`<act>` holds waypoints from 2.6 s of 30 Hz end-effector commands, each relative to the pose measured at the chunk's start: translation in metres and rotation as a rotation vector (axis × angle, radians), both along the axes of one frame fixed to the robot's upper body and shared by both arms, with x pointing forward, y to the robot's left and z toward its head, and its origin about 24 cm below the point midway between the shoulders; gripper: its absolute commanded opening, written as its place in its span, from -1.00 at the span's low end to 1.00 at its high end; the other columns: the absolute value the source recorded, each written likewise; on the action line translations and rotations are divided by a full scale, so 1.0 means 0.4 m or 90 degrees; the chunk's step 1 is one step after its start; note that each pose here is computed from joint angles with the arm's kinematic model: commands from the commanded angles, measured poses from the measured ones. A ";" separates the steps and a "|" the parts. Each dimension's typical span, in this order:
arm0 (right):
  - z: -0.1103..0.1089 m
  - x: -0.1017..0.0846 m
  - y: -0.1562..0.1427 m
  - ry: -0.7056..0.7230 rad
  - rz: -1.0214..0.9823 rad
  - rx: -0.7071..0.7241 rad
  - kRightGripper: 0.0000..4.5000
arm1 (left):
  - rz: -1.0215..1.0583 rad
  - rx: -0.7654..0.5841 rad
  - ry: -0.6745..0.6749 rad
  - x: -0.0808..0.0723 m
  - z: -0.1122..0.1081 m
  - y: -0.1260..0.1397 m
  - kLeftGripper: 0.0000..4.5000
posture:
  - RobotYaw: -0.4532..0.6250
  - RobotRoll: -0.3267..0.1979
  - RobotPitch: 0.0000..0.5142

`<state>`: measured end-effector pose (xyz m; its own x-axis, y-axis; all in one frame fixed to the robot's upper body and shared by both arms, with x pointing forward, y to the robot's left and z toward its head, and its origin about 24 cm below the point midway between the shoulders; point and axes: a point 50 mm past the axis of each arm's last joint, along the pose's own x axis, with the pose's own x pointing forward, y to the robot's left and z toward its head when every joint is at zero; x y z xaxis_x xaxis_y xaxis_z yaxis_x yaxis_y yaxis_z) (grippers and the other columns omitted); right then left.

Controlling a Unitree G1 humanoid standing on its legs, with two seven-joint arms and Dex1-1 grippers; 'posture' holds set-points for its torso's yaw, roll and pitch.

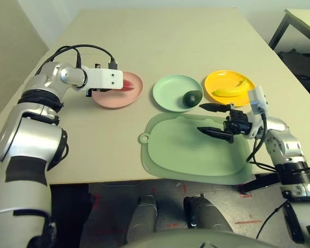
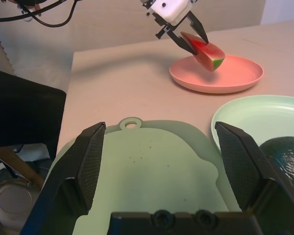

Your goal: Place the fruits into color-matched plates.

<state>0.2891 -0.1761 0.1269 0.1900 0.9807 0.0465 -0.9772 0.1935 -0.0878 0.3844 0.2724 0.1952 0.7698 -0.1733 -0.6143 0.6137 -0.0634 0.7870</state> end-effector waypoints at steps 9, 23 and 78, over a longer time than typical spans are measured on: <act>0.006 -0.002 -0.012 -0.002 -0.008 -0.009 1.00 | 0.017 0.007 -0.008 -0.005 -0.008 0.019 0.99 | -0.20 0.25 -0.58; 0.023 0.040 -0.048 -0.038 -0.133 -0.003 1.00 | 0.004 -0.387 -0.074 -0.009 0.131 0.000 0.99 | -0.13 0.25 -0.46; -0.028 0.030 -0.517 -0.021 -0.918 -0.044 1.00 | 0.338 -0.954 -0.274 -0.348 -0.036 -0.025 0.99 | 0.01 0.25 -0.19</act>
